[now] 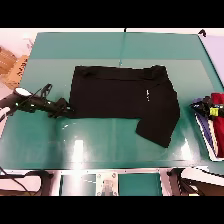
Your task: Fold the shirts.
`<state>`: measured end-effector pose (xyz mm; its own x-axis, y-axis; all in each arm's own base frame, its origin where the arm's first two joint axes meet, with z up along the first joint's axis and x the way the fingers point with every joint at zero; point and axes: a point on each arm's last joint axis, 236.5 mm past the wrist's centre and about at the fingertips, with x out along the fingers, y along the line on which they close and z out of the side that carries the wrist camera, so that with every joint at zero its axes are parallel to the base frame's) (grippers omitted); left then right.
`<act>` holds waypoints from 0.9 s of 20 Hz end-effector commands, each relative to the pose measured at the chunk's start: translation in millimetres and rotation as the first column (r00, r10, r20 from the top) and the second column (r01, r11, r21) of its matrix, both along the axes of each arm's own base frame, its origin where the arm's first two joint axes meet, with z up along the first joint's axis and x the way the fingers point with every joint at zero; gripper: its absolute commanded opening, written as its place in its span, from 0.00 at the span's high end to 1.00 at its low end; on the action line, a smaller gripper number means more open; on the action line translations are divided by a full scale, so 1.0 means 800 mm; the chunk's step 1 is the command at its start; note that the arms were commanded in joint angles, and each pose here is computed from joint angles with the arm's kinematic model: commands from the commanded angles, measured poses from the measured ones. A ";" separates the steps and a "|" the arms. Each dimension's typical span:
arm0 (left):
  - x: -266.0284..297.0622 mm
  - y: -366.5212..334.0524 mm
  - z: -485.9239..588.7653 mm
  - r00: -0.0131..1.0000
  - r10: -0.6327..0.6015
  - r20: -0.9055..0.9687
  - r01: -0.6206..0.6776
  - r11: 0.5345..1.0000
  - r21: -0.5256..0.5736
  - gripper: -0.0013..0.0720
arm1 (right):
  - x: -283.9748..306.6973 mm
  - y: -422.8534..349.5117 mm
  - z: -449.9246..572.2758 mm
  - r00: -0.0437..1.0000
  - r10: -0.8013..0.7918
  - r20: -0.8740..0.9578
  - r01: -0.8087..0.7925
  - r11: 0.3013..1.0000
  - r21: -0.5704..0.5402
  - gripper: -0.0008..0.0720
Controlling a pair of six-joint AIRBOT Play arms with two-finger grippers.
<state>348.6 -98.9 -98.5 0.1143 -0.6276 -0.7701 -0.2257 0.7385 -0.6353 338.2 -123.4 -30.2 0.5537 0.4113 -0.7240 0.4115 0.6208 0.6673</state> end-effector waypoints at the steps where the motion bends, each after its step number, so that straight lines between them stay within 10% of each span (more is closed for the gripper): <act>1: -0.004 -0.027 -0.011 0.997 -0.071 0.026 0.072 0.997 -0.029 0.34 | -0.002 0.001 -0.004 1.000 -0.002 -0.007 0.002 1.000 0.004 0.72; 2: 0.001 -0.024 -0.009 0.996 -0.078 0.045 0.079 0.997 -0.022 0.75 | -0.003 0.001 -0.004 1.000 -0.002 -0.008 0.002 1.000 0.005 0.67; 3: 0.006 -0.019 -0.007 0.996 -0.075 0.056 0.076 0.997 -0.013 0.95 | -0.004 0.001 -0.005 1.000 -0.006 -0.015 0.006 1.000 0.010 0.58; 5: 0.017 -0.014 0.000 0.995 -0.069 0.077 0.070 0.997 -0.008 0.95 | -0.014 0.000 -0.014 0.998 -0.017 -0.063 0.018 1.000 0.009 0.45; 18: 0.027 -0.012 0.013 0.990 -0.092 0.103 0.092 0.996 0.001 0.95 | -0.015 0.036 -0.105 0.982 -0.008 -0.189 0.027 0.995 0.097 0.45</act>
